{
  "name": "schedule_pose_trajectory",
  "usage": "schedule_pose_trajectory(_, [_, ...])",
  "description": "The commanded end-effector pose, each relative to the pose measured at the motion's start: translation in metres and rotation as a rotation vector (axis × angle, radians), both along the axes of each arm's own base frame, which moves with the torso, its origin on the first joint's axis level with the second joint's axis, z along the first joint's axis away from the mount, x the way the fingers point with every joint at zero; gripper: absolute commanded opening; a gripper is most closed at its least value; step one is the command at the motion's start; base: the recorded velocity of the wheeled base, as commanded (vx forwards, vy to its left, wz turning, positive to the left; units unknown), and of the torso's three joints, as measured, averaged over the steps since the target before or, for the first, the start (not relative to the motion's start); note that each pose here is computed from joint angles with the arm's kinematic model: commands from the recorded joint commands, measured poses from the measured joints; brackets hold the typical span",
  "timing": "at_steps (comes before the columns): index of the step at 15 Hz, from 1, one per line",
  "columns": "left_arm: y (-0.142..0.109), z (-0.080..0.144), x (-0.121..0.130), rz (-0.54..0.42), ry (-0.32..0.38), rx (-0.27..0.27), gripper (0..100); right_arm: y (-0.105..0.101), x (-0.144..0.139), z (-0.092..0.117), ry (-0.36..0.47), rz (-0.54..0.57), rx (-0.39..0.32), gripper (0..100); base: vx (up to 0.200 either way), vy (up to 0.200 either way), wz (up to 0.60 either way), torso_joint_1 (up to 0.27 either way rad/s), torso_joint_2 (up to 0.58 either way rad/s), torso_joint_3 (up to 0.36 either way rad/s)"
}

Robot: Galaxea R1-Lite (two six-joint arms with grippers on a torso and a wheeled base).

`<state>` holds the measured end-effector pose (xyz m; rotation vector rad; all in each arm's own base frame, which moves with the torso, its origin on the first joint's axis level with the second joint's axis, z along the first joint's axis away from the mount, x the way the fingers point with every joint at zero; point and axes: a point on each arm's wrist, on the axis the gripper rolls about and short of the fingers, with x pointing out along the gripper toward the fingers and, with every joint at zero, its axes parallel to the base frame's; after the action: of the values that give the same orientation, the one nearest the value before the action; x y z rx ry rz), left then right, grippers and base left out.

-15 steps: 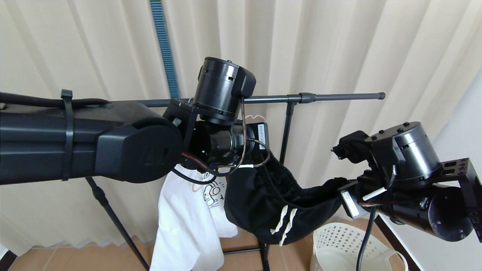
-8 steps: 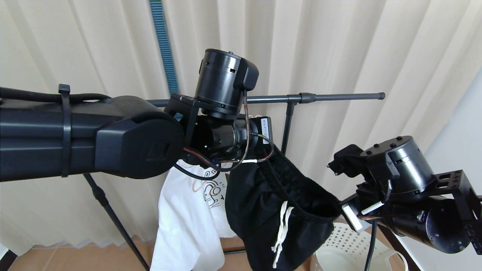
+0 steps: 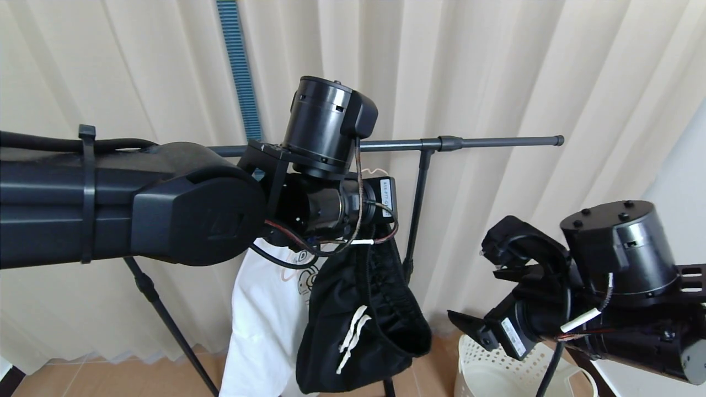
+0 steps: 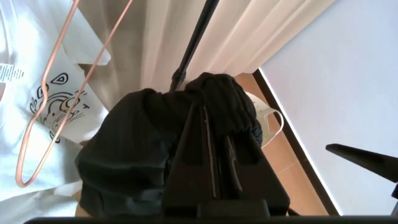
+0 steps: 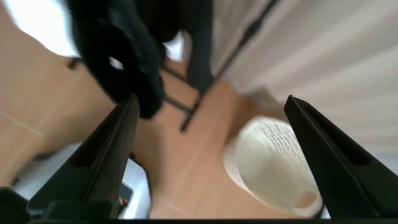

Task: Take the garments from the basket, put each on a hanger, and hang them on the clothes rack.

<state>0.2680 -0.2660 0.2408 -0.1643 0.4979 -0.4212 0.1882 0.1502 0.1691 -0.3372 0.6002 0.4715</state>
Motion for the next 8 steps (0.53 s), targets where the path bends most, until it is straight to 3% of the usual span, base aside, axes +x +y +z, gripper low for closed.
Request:
schedule_pose_trajectory(1, [0.003, 0.005, -0.003, -0.001, -0.006, -0.005, 0, -0.005, -0.009, -0.001, -0.017, 0.075, 0.084, 100, 0.000, 0.000, 0.00, 0.000, 0.00, 0.000])
schedule_pose_trajectory(4, [0.005, 0.006, -0.012, -0.026, -0.010, 0.007, 0, 0.003, 0.000, -0.022, -0.003, 0.110, 0.107, 100, 0.000, 0.000, 0.00, 0.000, 0.00, 0.000])
schedule_pose_trajectory(8, [0.008, 0.007, -0.021, -0.045, -0.006, 0.011, 0, -0.004, 0.025, -0.042, 0.010, 0.034, 0.097, 100, 0.000, 0.000, 0.00, 0.000, 0.00, 0.000])
